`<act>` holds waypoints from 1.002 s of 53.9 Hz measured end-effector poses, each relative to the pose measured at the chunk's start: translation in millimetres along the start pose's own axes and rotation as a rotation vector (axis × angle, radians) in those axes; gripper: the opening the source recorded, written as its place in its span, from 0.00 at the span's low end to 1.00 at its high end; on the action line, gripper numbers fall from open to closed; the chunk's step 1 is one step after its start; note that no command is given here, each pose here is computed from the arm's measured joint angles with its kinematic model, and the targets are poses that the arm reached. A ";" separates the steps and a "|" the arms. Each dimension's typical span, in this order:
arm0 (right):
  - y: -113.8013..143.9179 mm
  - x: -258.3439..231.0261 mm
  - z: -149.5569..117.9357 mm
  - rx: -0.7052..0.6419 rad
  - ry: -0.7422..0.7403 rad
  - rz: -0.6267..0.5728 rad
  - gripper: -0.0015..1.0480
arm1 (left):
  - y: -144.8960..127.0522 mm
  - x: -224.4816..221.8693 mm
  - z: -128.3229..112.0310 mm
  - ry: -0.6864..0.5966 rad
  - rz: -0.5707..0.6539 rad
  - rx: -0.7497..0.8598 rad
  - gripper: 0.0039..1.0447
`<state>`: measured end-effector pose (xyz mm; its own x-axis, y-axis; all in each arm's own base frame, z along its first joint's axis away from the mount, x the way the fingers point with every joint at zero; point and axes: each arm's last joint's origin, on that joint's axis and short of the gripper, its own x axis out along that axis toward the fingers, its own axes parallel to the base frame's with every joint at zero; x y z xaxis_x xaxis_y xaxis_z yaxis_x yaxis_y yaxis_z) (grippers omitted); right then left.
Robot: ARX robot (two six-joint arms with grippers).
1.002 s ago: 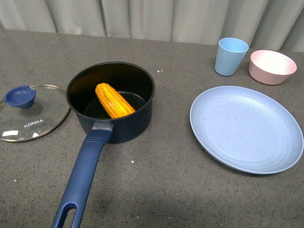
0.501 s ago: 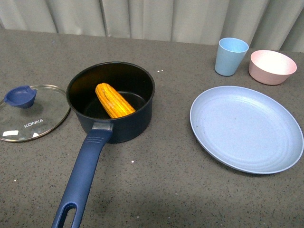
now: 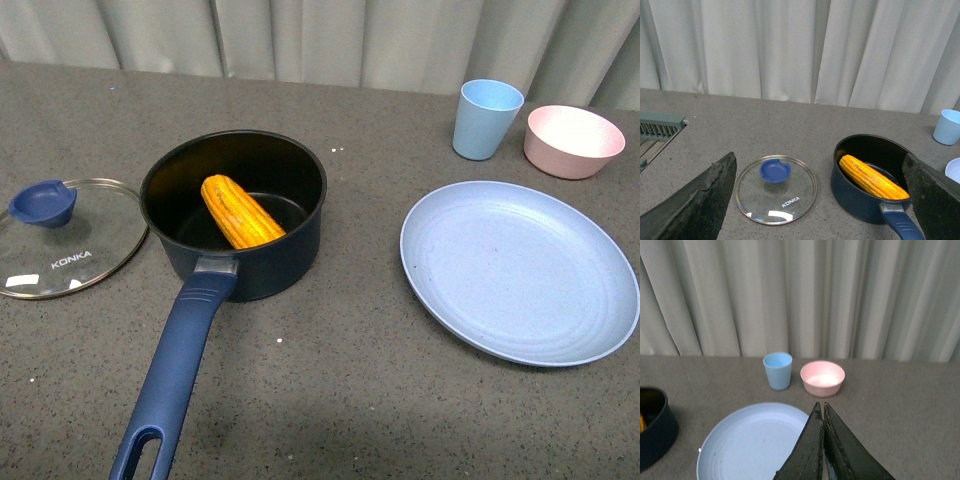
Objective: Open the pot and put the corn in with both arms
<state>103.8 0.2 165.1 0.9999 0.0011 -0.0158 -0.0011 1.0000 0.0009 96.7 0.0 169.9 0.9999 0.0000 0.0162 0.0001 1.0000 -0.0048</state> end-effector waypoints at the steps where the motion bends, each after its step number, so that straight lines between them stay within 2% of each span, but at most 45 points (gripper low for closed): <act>1: 0.1 -2.6 -1.7 -0.001 0.011 0.002 0.01 | 0.0 0.0 0.0 0.000 0.000 0.000 0.94; 13: 0.1 -6.1 0.1 -0.002 -0.019 0.002 0.01 | 0.0 0.0 0.0 0.000 0.000 0.000 0.94; 20: 0.1 -6.1 0.1 -0.001 -0.018 0.003 0.21 | 0.0 0.0 0.1 -0.001 0.000 0.000 0.94; 31: 0.1 -6.2 0.2 -0.001 -0.019 0.002 0.68 | 0.0 0.0 0.0 0.000 0.000 0.000 0.94; 39: 0.1 -6.2 0.2 -0.001 -0.019 0.002 0.92 | 0.0 0.0 0.1 -0.001 0.000 0.000 0.94; 54: 0.1 -6.2 0.2 0.000 -0.019 0.002 0.91 | 0.0 0.0 0.1 -0.001 0.000 0.000 0.94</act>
<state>97.6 0.3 165.3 1.0000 0.0034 0.0032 -0.0034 1.0000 0.0006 96.7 0.0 170.0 0.9999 0.0000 0.0170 0.0001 1.0000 -0.0048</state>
